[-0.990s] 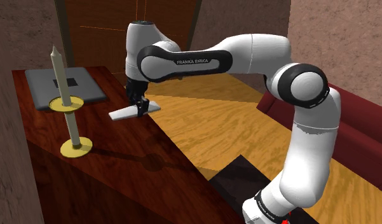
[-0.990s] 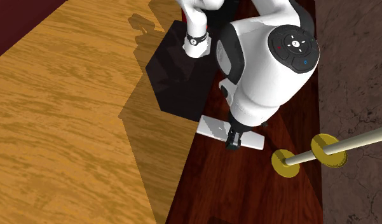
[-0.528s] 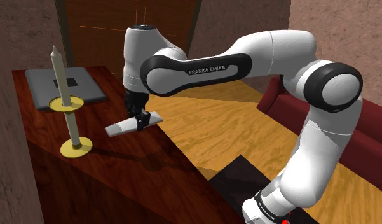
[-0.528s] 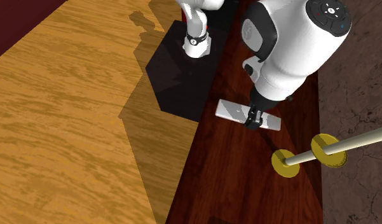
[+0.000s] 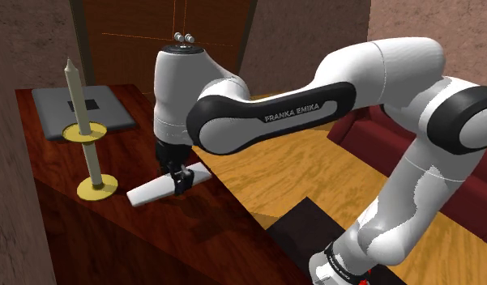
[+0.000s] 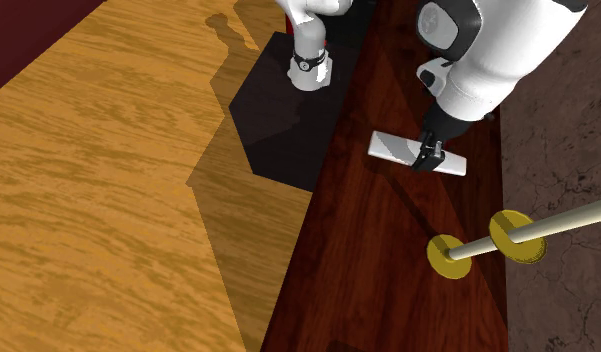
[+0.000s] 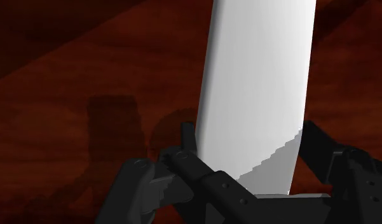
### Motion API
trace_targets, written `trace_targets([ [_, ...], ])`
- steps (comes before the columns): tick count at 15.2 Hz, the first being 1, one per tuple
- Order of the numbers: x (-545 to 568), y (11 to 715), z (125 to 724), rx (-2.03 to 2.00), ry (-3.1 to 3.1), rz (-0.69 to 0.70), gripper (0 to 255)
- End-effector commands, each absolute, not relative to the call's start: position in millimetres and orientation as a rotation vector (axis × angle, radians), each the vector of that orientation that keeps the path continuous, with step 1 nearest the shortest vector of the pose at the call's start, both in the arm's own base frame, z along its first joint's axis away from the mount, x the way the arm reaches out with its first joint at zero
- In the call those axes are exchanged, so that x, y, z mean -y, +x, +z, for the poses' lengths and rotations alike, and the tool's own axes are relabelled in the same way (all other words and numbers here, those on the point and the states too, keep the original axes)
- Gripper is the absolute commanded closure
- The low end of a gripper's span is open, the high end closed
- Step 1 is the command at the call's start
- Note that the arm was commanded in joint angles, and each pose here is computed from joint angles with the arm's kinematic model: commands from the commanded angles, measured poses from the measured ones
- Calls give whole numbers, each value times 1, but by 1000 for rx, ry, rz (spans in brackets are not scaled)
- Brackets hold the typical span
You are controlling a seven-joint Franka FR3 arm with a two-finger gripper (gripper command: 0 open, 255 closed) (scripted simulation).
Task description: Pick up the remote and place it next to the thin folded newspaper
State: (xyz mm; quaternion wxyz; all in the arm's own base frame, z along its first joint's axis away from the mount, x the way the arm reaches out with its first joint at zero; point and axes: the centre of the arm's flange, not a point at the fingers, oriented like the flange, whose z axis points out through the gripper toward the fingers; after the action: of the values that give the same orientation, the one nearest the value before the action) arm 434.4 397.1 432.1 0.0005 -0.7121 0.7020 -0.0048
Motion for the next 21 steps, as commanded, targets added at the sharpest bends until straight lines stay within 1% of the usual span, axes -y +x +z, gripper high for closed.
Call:
trace_targets([
  [1, -410, 405, 432, -2207, -2235, -16, 255],
  [15, -493, 243, 433, -2207, -2235, -16, 255],
  [21, -493, 243, 401, -2207, -2235, -16, 255],
])
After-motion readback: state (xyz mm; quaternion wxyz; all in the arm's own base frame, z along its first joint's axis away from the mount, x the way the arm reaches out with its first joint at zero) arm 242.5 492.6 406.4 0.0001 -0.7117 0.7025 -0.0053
